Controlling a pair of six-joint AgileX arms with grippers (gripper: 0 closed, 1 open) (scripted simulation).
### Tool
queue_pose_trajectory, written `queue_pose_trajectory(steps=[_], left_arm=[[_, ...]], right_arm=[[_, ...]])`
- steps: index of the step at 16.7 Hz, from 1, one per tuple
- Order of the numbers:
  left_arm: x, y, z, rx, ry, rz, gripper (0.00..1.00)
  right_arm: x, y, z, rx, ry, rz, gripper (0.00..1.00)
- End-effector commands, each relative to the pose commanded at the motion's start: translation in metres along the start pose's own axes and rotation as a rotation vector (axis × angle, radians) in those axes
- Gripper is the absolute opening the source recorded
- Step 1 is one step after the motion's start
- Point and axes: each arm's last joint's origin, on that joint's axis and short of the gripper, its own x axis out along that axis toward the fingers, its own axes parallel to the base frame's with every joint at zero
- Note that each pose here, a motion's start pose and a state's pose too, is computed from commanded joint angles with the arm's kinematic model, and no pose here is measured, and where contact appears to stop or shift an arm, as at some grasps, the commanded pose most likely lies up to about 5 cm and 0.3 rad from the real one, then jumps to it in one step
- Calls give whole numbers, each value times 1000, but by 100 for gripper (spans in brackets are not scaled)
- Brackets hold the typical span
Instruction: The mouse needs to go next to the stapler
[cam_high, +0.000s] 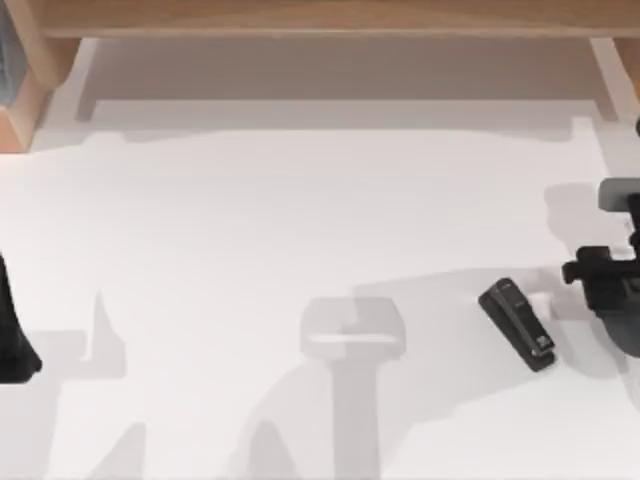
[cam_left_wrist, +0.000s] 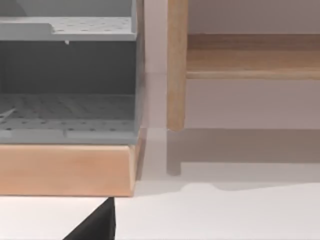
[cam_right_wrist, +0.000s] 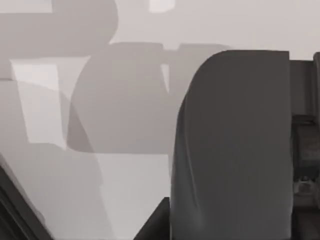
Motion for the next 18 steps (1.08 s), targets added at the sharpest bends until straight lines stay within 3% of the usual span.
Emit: queue_pose_trajectory(steps=[12, 18], left_arm=[[0, 0, 0, 0, 0, 0, 100], [0, 0, 0, 0, 0, 0, 100]], right_arm=[[0, 0, 0, 0, 0, 0, 98], [0, 0, 0, 0, 0, 0, 100]])
